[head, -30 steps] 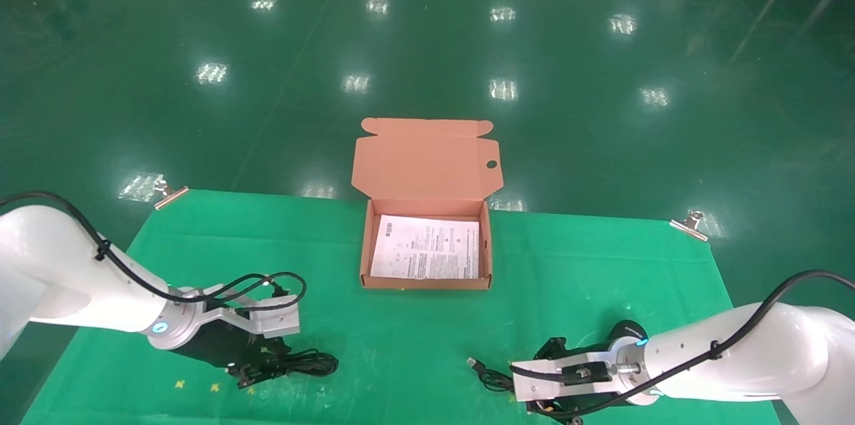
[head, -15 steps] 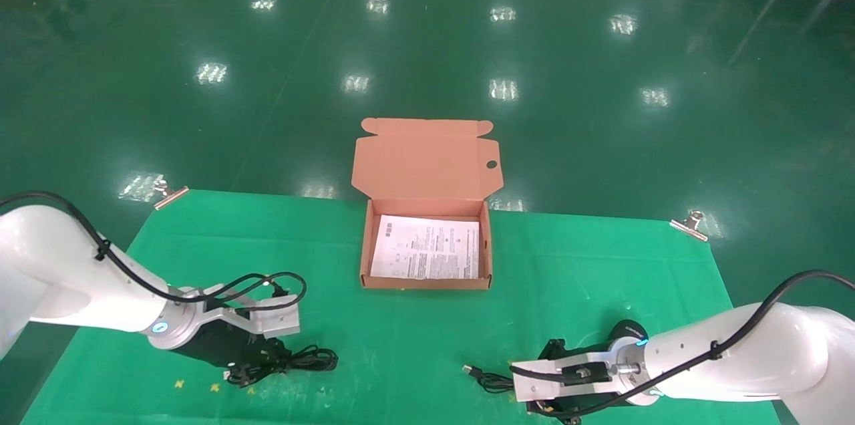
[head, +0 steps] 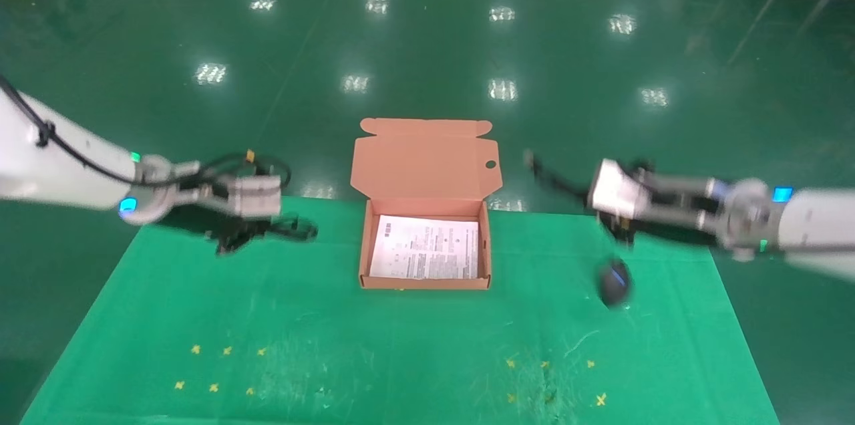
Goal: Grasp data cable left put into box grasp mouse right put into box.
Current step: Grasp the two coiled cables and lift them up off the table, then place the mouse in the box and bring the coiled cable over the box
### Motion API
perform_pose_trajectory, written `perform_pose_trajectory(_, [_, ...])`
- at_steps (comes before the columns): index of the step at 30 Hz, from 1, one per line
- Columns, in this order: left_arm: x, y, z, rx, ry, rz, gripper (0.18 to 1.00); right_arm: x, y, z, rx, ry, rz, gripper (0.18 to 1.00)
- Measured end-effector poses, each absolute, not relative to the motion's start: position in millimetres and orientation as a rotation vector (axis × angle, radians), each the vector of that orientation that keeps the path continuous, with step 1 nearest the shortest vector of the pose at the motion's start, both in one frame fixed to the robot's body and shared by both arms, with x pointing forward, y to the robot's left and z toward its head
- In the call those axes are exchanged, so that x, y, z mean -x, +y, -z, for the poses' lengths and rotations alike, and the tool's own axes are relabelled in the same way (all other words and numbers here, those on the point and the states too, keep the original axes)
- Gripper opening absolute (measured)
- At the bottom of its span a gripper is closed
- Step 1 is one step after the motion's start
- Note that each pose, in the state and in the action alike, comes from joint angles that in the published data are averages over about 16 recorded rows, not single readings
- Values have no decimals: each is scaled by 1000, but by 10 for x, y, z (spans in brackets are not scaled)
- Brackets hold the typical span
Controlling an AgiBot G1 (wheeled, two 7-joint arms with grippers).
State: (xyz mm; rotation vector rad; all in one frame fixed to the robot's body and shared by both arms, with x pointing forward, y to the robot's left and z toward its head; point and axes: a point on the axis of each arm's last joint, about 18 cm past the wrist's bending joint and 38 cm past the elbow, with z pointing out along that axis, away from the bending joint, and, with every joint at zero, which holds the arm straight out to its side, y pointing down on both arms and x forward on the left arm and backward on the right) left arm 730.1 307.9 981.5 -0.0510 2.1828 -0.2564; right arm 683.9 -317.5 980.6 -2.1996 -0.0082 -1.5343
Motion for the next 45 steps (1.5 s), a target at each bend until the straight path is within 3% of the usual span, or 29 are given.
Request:
perform_pose_trajectory(10, [-7330, 2656, -10700, -32, 1899, 231, 244, -6834, -2613, -10920, 1922, -140, 1717, 227])
perform_pose_trajectory(19, [-7303, 2353, -11232, -74, 1732, 249, 243, -6926, -1982, -11502, 1784, -262, 1756, 227])
perform_pose_trajectory(34, [-7218, 2353, -11443, -102, 1683, 231, 241, -7028, -1596, -11697, 1756, -367, 1780, 227])
perform_pose_trajectory(45, [-7144, 2705, -11264, -19, 1757, 155, 241, -7195, -1453, -11398, 1828, -402, 1743, 227])
